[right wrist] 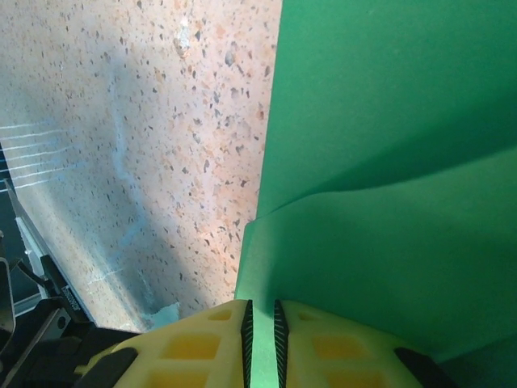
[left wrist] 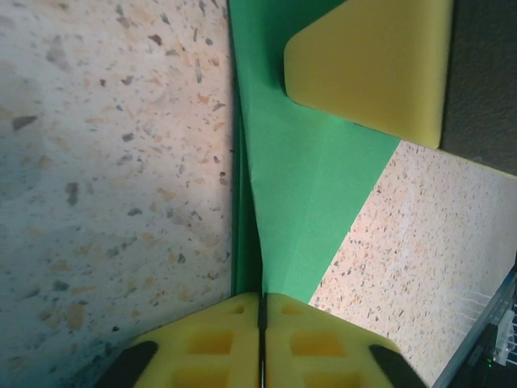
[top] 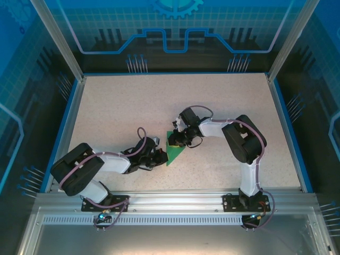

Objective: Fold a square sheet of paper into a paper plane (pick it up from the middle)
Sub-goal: Fourth fold the wing at the center of the table.

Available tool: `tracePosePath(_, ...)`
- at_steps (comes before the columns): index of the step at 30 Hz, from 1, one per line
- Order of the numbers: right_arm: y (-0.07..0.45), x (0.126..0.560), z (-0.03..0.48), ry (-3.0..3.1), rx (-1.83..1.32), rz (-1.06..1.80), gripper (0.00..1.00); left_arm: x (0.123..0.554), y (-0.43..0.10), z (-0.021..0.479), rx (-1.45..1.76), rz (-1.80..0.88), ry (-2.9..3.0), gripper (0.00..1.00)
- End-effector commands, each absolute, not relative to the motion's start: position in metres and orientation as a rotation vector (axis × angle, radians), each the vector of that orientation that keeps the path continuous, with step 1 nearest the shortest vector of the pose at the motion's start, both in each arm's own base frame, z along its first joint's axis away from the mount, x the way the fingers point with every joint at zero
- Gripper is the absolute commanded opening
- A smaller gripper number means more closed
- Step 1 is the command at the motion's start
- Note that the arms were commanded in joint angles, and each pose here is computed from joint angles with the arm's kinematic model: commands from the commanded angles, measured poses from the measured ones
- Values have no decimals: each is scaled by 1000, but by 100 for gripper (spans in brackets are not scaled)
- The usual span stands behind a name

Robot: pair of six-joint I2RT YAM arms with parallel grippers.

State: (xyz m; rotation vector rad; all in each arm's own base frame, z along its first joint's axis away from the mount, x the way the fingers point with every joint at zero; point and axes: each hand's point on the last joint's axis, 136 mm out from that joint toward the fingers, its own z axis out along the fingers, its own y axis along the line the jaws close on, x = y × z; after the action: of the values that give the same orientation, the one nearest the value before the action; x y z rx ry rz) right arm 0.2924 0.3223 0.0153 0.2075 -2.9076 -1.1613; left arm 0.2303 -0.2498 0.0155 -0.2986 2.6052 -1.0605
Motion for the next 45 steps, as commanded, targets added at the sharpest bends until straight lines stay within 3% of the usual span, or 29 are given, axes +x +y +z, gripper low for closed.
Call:
tracePosePath(1, 320, 289, 0, -2903, 219, -1099, 18, 219, -235, 5, -308, -950, 2671, 18)
tracePosePath(7, 311, 283, -13, -2903, 192, -1064, 18, 224, -234, 35, -295, -961, 2613, 30)
tracePosePath(17, 309, 282, -10, -2913, 168, -1087, 18, 239, -264, 70, -143, -1084, 2571, 23)
tracePosePath(27, 308, 279, -12, -2912, 165, -1081, 18, 242, -271, 32, -175, -1100, 2648, 19)
tracePosePath(37, 307, 279, -7, -2915, 165, -1085, 18, 207, -246, -11, -262, -995, 2831, 18)
tracePosePath(45, 312, 287, 36, -2954, 210, -1196, 20, 186, -231, -35, -303, -892, 2958, 16)
